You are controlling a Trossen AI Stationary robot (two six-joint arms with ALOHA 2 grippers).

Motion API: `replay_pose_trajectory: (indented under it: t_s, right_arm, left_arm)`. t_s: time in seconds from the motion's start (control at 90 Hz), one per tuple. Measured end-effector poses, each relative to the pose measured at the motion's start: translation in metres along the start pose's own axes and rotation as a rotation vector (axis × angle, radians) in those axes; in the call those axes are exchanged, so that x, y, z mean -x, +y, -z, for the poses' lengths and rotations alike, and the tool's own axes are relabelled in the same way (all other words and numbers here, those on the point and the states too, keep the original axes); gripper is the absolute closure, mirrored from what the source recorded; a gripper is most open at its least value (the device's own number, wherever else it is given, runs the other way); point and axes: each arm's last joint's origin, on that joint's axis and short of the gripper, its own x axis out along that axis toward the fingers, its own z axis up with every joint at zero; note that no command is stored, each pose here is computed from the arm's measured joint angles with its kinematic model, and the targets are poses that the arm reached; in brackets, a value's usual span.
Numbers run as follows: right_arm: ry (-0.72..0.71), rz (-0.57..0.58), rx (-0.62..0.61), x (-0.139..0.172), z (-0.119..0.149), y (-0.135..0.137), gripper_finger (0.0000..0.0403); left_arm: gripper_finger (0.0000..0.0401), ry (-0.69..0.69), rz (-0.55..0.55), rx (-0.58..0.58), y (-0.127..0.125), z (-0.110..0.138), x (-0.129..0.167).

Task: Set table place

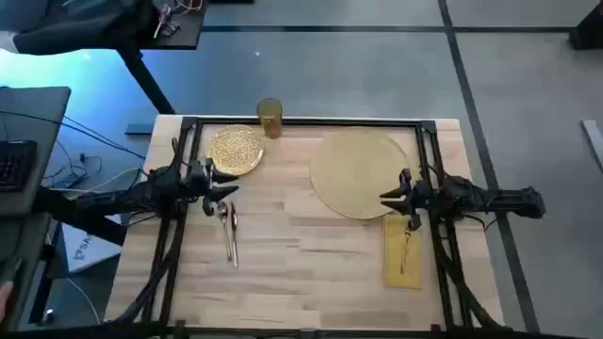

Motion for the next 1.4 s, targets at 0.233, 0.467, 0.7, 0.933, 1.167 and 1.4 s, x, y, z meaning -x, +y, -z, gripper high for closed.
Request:
replay_pose_trajectory:
  t_s: [0.233, 0.467, 0.7, 0.933, 1.167, 1.4]
  right_arm:
    - [0.000, 0.000, 0.000, 0.0000, 0.0000, 0.0000, 0.0329]
    - [0.000, 0.000, 0.000, 0.0000, 0.0000, 0.0000, 0.0329]
    - [0.000, 0.000, 0.000, 0.0000, 0.0000, 0.0000, 0.0329]
    - [0.000, 0.000, 0.000, 0.0000, 0.0000, 0.0000, 0.0329]
    - [0.000, 0.000, 0.000, 0.0000, 0.0000, 0.0000, 0.0329]
    - [0.000, 0.000, 0.000, 0.0000, 0.0000, 0.0000, 0.0329]
  left_arm:
    - [0.0254, 0.000, 0.000, 0.000, 0.0001, 0.0001, 0.0000]
    - [0.0254, 0.000, 0.000, 0.000, 0.0000, 0.0001, 0.0000]
    - [0.0254, 0.000, 0.000, 0.000, 0.0000, 0.0000, 0.0000]
    - [0.0254, 0.000, 0.000, 0.000, 0.0000, 0.0001, 0.0000]
    - [0.0254, 0.000, -0.010, -0.107, 0.0003, 0.0002, 0.0000]
    - [0.0254, -0.004, -0.043, -0.310, 0.0012, -0.0004, 0.0000]
